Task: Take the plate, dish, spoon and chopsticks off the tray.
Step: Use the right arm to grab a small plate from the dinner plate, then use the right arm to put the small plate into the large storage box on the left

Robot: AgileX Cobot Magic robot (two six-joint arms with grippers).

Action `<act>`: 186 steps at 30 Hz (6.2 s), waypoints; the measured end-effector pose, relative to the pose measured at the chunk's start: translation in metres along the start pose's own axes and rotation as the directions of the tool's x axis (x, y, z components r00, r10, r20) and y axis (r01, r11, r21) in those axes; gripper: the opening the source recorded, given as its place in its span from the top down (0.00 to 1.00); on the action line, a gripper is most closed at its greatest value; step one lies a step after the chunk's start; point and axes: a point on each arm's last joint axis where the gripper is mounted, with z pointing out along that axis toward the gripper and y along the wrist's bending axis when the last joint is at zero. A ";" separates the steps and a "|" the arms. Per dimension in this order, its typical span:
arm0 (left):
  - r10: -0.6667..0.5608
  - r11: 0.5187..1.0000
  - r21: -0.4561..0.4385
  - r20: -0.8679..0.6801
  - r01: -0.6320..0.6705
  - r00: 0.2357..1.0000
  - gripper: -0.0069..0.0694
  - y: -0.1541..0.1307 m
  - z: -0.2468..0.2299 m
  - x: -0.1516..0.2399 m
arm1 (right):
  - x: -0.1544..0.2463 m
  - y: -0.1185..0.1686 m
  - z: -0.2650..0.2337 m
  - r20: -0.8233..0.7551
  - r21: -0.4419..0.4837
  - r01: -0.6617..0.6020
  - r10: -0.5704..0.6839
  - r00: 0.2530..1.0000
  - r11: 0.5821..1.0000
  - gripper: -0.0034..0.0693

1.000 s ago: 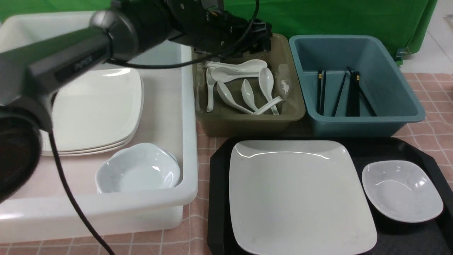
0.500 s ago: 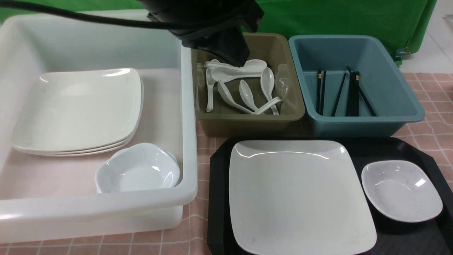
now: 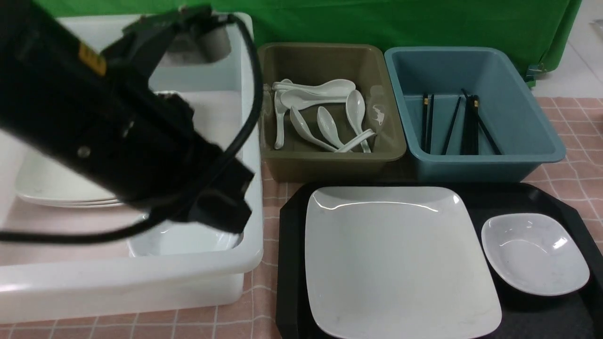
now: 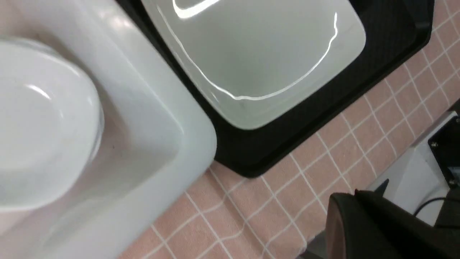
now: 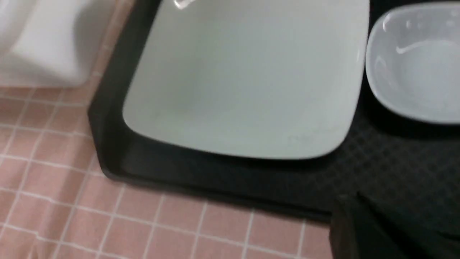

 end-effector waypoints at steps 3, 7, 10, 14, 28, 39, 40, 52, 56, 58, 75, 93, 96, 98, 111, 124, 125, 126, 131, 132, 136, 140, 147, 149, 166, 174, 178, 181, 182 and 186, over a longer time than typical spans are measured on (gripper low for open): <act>-0.020 1.000 0.005 0.007 0.019 1.000 0.91 0.004 0.003 0.022 | 0.003 0.000 0.012 -0.136 0.037 -0.008 0.013 0.991 0.999 0.91; -0.061 0.998 0.004 0.088 0.061 0.994 0.89 0.010 0.005 0.051 | 0.002 0.001 0.030 -0.264 0.077 -0.006 0.027 0.964 0.997 0.90; -0.077 0.997 0.001 0.139 0.077 0.987 0.88 0.014 0.007 0.067 | 0.001 0.001 0.038 -0.305 0.091 -0.003 0.031 0.952 0.996 0.90; -0.099 0.994 -0.017 0.203 0.104 0.974 0.87 0.022 0.014 0.086 | -0.001 0.001 0.052 -0.374 0.107 0.025 0.017 0.927 0.994 0.89; -0.161 0.985 -0.021 0.255 0.172 0.953 0.85 0.032 0.025 0.101 | -0.018 -0.008 0.080 -0.361 0.195 0.219 -0.138 0.922 0.956 0.74; -0.163 0.985 -0.018 0.258 0.173 0.952 0.84 0.032 0.025 0.101 | -0.035 -0.008 0.140 -0.495 0.143 0.459 -0.338 0.800 0.877 0.36; -0.163 0.985 -0.018 0.258 0.173 0.952 0.84 0.032 0.025 0.101 | -0.035 -0.009 0.145 -0.503 0.139 0.482 -0.358 0.787 0.865 0.36; -0.136 0.989 -0.024 0.262 0.148 0.955 0.82 0.032 0.025 0.101 | -0.030 -0.026 0.211 -0.602 0.086 0.744 -0.561 0.568 0.662 0.35; -0.130 0.989 -0.024 0.284 0.143 0.950 0.82 0.032 0.025 0.098 | -0.027 -0.030 0.221 -0.634 0.064 0.778 -0.577 0.515 0.625 0.36; -0.130 0.990 -0.024 0.287 0.142 0.949 0.82 0.032 0.025 0.098 | -0.028 -0.030 0.224 -0.636 0.060 0.795 -0.590 0.497 0.604 0.45; -0.107 0.991 -0.032 0.374 0.128 0.921 0.80 0.033 0.021 0.090 | -0.058 -0.023 0.180 -0.628 0.168 0.781 -0.546 0.555 0.601 0.83; 0.207 0.918 -0.374 0.735 0.131 0.645 0.83 0.010 -0.123 0.033 | -0.138 0.073 0.021 0.080 -0.220 0.626 -0.626 0.776 0.748 0.83; 0.227 0.887 -0.431 0.722 0.167 0.653 0.89 0.009 -0.141 0.031 | -0.150 0.101 0.017 0.248 -0.391 0.672 -0.631 0.735 0.629 0.83; 0.222 0.866 -0.463 0.696 0.189 0.683 0.90 0.011 -0.145 0.029 | -0.157 0.115 0.021 0.321 -0.463 0.688 -0.618 0.718 0.558 0.83; 0.042 0.735 -0.619 0.449 0.277 0.892 0.90 0.045 -0.123 0.014 | -0.177 0.226 0.135 0.362 -0.574 0.768 -0.752 0.551 0.286 0.83; -0.325 0.837 -0.229 0.523 0.497 0.788 0.90 0.137 -0.136 0.014 | -0.156 0.275 0.232 0.144 -0.362 0.898 -0.937 0.318 0.249 0.83; -0.331 0.835 -0.220 0.532 0.505 0.779 0.90 0.141 -0.138 0.015 | -0.156 0.277 0.240 0.125 -0.334 0.910 -0.945 0.302 0.246 0.83; -0.330 0.835 -0.222 0.532 0.504 0.780 0.90 0.142 -0.138 0.015 | -0.152 0.278 0.249 0.109 -0.326 0.914 -0.951 0.291 0.242 0.83; -0.326 0.836 -0.226 0.529 0.500 0.784 0.89 0.144 -0.138 0.015 | -0.141 0.274 0.284 0.045 -0.301 0.924 -0.964 0.262 0.237 0.83; -0.326 0.836 -0.225 0.529 0.500 0.783 0.89 0.144 -0.138 0.015 | -0.141 0.275 0.286 0.044 -0.298 0.924 -0.963 0.265 0.240 0.82; -0.325 0.837 -0.226 0.528 0.498 0.785 0.89 0.144 -0.138 0.015 | -0.138 0.275 0.288 0.028 -0.305 0.915 -0.958 0.286 0.264 0.72; -0.325 0.837 -0.226 0.527 0.498 0.785 0.89 0.145 -0.137 0.015 | -0.131 0.285 0.282 0.021 -0.323 0.909 -0.958 0.285 0.264 0.56; -0.334 0.835 -0.223 0.519 0.502 0.786 0.89 0.149 -0.135 0.014 | -0.117 0.300 0.273 0.034 -0.345 0.910 -0.966 0.255 0.228 0.56; -0.336 0.835 -0.223 0.518 0.503 0.787 0.89 0.150 -0.135 0.013 | -0.116 0.303 0.270 0.031 -0.352 0.909 -0.968 0.248 0.222 0.61; -0.340 0.834 -0.221 0.514 0.505 0.787 0.89 0.151 -0.134 0.013 | -0.158 0.305 0.258 0.192 -0.224 0.921 -0.912 0.361 0.318 0.51; -0.341 0.834 -0.221 0.515 0.506 0.787 0.89 0.151 -0.134 0.013 | -0.175 0.284 0.286 0.192 -0.191 0.873 -0.855 0.481 0.449 0.36; -0.341 0.834 -0.221 0.515 0.506 0.787 0.89 0.151 -0.134 0.013 | -0.172 0.279 0.292 0.147 -0.216 0.861 -0.856 0.495 0.461 0.27; -0.341 0.834 -0.221 0.515 0.506 0.787 0.89 0.151 -0.134 0.013 | -0.167 0.282 0.292 0.138 -0.245 0.848 -0.849 0.511 0.471 0.25; -0.341 0.834 -0.221 0.515 0.506 0.787 0.89 0.151 -0.134 0.013 | -0.167 0.282 0.292 0.139 -0.249 0.846 -0.847 0.512 0.471 0.25; -0.341 0.834 -0.221 0.515 0.506 0.787 0.89 0.151 -0.134 0.013 | -0.163 0.286 0.297 0.154 -0.252 0.846 -0.843 0.515 0.470 0.25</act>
